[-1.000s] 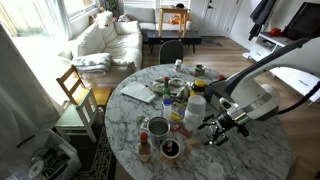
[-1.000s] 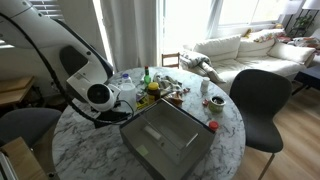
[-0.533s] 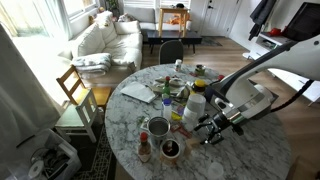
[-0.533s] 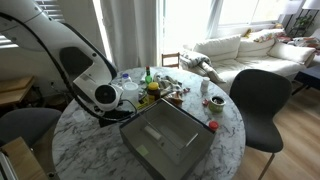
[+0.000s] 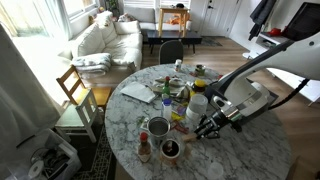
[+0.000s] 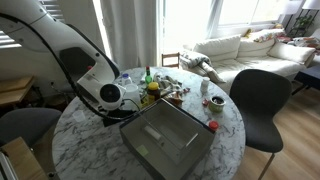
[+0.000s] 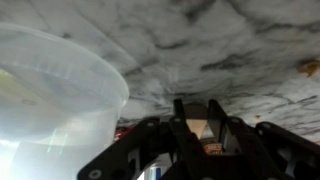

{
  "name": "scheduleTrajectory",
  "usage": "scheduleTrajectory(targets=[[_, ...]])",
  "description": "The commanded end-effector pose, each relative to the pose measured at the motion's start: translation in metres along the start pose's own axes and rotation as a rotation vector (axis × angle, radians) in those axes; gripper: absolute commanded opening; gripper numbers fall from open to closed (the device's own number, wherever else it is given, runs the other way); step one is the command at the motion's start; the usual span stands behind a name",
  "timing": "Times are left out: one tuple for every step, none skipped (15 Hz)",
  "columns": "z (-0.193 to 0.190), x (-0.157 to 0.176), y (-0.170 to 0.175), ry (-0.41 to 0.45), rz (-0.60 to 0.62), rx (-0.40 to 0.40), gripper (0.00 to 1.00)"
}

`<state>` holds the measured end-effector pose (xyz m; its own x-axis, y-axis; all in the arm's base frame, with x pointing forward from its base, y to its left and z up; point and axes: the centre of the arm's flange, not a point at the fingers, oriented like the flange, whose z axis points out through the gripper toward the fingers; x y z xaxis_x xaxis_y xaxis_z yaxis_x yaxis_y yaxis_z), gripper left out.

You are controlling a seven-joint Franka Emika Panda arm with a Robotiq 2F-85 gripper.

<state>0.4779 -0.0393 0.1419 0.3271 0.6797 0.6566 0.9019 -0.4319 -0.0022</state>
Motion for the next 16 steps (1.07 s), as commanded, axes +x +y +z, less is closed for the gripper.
scheduleTrajectory(targets=[[0.004, -0.007, -0.004, -0.03, 0.003, 0.05, 0.07], [0.003, -0.006, -0.005, -0.036, 0.003, 0.059, 0.07], [0.001, -0.004, -0.006, -0.039, 0.002, 0.065, 0.07], [-0.002, -0.002, -0.007, -0.046, 0.0, 0.07, 0.07], [-0.008, 0.002, -0.009, -0.062, 0.002, 0.076, 0.07], [-0.016, 0.009, -0.013, -0.086, 0.006, 0.079, 0.07], [-0.021, 0.014, -0.017, -0.112, 0.011, 0.084, 0.07], [-0.027, 0.021, -0.023, -0.151, 0.017, 0.095, 0.07], [-0.031, 0.027, -0.028, -0.189, 0.022, 0.107, 0.07], [-0.034, 0.033, -0.033, -0.235, 0.03, 0.116, 0.07], [-0.037, 0.039, -0.037, -0.271, 0.034, 0.121, 0.07], [-0.04, 0.045, -0.04, -0.304, 0.037, 0.118, 0.07], [-0.042, 0.052, -0.043, -0.334, 0.035, 0.107, 0.07], [-0.044, 0.058, -0.045, -0.358, 0.035, 0.101, 0.07], [-0.046, 0.065, -0.048, -0.387, 0.033, 0.091, 0.07], [-0.049, 0.071, -0.049, -0.419, 0.03, 0.08, 0.07]])
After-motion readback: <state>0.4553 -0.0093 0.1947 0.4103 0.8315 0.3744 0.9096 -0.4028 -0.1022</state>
